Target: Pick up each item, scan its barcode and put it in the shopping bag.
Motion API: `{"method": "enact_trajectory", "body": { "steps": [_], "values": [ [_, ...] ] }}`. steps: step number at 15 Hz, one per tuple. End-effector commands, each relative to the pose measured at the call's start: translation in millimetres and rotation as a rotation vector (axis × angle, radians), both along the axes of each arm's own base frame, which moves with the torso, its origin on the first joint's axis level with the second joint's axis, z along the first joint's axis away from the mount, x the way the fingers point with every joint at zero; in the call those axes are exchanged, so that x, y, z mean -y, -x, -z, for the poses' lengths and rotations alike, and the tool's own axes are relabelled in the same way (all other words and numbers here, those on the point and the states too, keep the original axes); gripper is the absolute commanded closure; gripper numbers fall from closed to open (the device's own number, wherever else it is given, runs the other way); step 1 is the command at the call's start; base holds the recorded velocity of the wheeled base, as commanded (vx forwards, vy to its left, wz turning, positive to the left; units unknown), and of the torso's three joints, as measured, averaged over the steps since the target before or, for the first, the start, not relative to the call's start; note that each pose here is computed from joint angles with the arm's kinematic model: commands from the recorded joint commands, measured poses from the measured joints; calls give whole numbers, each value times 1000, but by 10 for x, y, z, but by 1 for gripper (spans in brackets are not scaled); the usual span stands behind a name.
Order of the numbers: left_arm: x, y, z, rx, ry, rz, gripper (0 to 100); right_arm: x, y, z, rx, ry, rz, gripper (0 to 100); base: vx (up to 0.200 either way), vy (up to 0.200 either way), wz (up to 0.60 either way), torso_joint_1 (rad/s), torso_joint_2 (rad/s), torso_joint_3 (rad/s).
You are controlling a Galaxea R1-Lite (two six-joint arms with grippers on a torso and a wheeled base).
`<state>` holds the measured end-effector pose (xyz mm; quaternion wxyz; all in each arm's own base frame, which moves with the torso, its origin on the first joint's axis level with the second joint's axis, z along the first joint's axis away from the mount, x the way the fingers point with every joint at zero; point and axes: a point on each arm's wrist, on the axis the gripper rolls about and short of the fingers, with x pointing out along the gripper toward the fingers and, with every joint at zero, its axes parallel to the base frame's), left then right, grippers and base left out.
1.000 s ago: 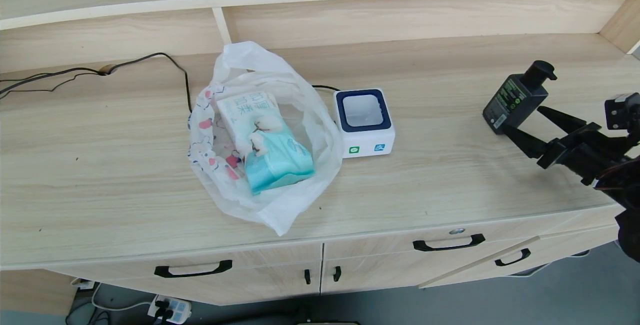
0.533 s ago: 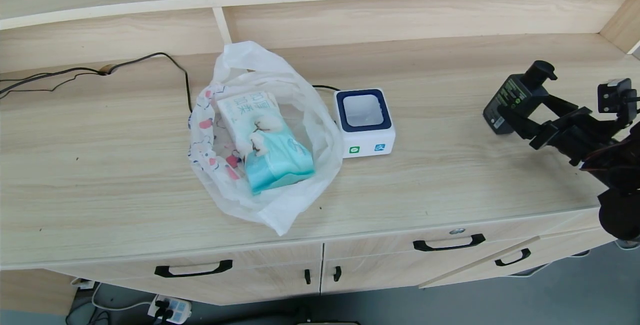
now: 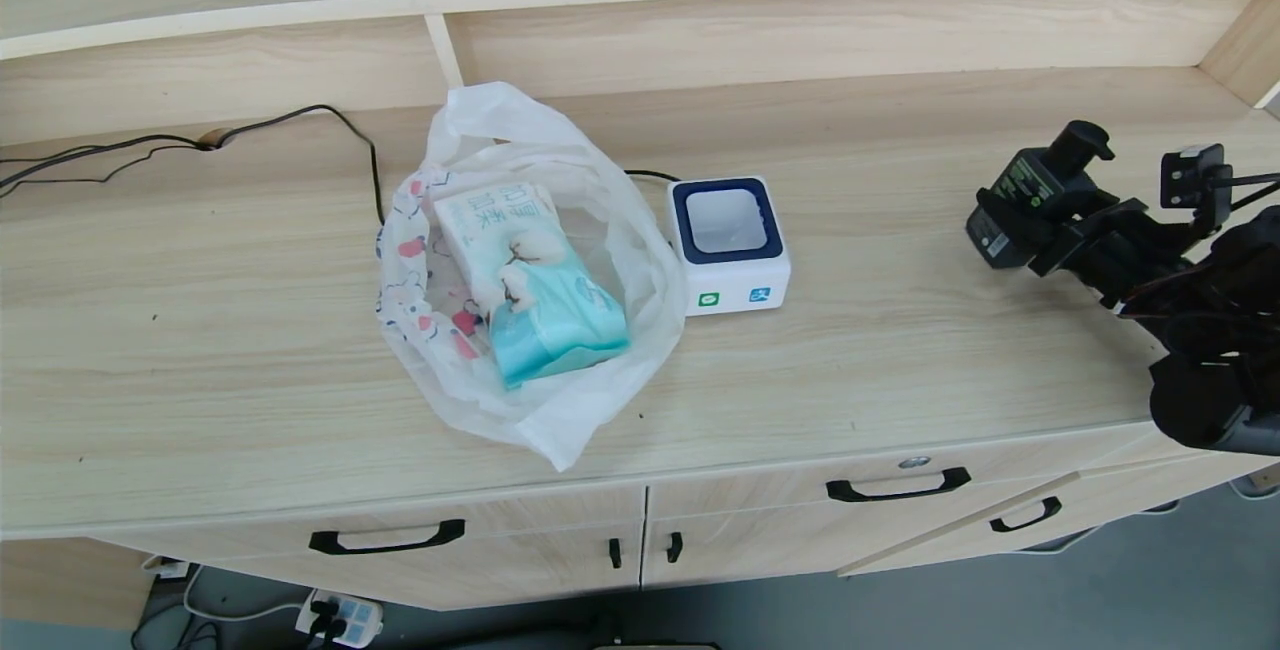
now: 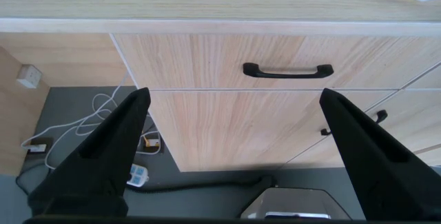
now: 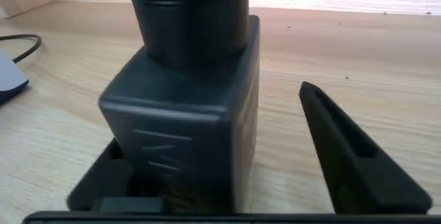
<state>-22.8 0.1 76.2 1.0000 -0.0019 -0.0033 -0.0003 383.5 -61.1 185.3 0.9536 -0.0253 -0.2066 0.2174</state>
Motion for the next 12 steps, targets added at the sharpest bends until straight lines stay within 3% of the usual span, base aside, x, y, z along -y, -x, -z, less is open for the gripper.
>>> {"method": "enact_trajectory", "body": {
  "steps": [1,8,12],
  "values": [
    [0,0,-2,3,1,-1,0,-13,-13,13,-2,-5,-1,100,0,0,0,0,0,0],
    [0,0,1,0,4,-1,0,-138,34,-132,29,-20,-26,100,0,0,0,0,0,0],
    [0,0,3,-2,2,-1,0,-272,361,-480,98,-9,-55,100,0,0,0,0,0,0]
  ]
}}
